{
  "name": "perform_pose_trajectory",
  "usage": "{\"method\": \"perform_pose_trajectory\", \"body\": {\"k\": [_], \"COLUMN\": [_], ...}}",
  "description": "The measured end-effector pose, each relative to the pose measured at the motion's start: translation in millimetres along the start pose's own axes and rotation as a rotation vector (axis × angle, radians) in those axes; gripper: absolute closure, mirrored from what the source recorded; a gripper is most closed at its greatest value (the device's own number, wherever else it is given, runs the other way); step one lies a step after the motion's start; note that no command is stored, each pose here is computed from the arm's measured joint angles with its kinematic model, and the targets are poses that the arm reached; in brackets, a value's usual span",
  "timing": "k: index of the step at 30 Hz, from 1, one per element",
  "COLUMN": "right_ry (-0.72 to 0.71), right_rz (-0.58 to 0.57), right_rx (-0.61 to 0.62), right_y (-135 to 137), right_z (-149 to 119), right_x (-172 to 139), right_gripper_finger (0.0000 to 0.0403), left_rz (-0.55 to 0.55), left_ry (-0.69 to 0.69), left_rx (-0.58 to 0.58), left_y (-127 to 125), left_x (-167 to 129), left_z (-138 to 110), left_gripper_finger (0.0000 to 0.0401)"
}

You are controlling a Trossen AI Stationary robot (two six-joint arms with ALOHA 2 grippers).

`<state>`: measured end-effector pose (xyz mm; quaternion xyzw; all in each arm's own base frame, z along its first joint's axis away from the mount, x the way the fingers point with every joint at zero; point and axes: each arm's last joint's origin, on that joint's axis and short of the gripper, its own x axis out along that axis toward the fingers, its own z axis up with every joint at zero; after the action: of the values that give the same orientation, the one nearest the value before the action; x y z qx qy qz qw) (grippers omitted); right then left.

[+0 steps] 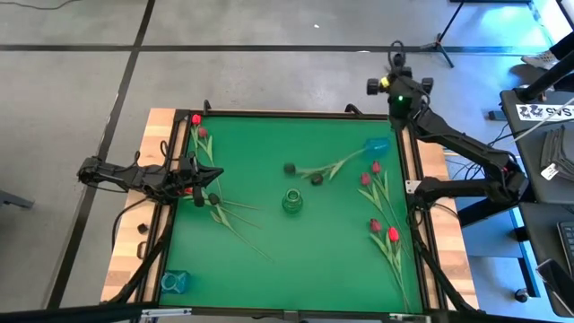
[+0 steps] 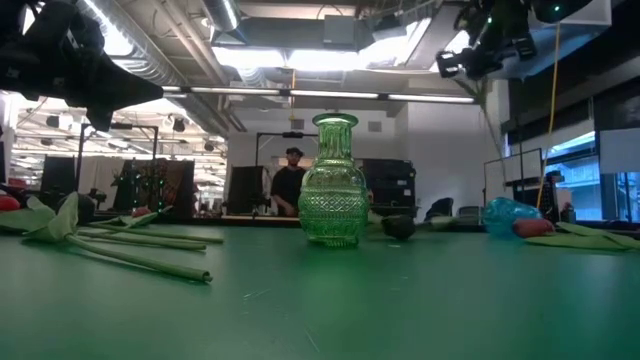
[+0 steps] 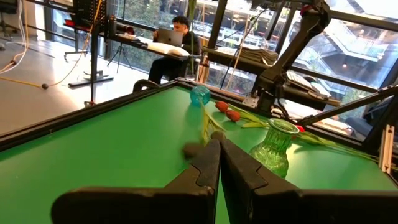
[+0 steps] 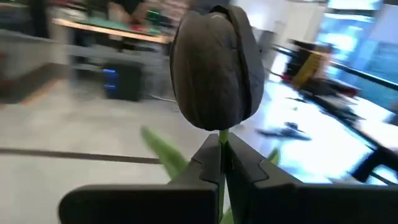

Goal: Sort flowers into vase by color
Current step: Put the right black flower into the top right blue vase

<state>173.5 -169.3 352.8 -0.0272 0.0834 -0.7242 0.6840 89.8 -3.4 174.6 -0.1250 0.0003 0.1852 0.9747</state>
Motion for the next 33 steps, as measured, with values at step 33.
{"method": "perform_pose_trajectory", "body": {"k": [33], "right_ry": [0.472], "right_rz": [1.390], "right_rx": [-0.630], "right_y": [58], "right_z": [-56], "right_x": [-131], "right_gripper_finger": [0.0380], "left_rz": [0.000], "left_ry": [-0.001], "left_rx": [-0.001], "left_y": [0], "left_x": [0], "left_z": [0], "left_gripper_finger": [0.0390]}}
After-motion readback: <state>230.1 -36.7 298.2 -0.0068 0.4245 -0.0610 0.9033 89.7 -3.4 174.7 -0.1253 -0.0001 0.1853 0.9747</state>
